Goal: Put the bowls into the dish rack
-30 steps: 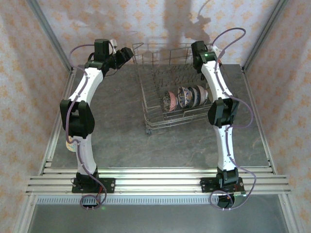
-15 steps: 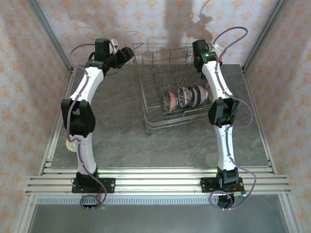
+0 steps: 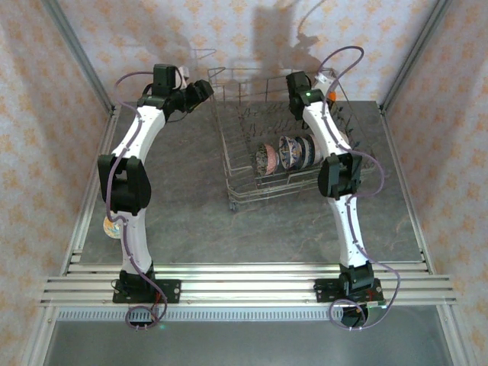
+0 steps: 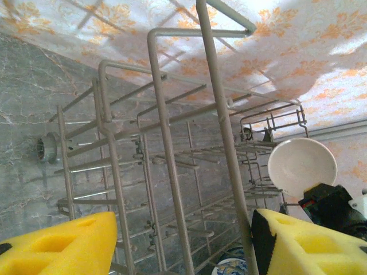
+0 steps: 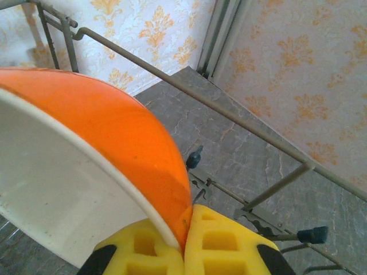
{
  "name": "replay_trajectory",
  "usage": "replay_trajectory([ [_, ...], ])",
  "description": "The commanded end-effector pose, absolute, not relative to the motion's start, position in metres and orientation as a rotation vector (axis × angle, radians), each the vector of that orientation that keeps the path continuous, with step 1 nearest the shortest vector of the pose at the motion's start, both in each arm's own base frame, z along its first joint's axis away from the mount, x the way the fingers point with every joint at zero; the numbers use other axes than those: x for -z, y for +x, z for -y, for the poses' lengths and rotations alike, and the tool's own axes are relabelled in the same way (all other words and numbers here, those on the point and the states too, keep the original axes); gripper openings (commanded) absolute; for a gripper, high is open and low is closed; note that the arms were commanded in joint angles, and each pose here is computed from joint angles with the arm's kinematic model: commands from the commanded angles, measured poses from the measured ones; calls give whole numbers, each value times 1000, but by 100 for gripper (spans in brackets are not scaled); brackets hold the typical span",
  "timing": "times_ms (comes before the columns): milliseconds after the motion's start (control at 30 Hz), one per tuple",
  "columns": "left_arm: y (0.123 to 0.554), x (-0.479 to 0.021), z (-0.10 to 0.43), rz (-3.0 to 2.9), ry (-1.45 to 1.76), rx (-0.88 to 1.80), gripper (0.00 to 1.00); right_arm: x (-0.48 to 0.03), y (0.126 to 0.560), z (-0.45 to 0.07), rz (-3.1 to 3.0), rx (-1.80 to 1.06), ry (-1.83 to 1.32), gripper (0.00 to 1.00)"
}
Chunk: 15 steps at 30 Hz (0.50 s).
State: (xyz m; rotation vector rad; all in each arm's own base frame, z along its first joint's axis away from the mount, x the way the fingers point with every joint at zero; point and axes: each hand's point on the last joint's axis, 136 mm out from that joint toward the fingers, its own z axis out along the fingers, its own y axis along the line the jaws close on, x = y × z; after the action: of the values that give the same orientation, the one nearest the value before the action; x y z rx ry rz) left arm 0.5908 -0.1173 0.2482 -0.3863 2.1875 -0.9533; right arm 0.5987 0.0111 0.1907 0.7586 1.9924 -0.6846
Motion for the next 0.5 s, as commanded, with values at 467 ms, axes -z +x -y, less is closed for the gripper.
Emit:
replay_trajectory([
  [467,583,-235,132,-2248,-346,941,64,-192,609,-21,-1906,699,771,2],
])
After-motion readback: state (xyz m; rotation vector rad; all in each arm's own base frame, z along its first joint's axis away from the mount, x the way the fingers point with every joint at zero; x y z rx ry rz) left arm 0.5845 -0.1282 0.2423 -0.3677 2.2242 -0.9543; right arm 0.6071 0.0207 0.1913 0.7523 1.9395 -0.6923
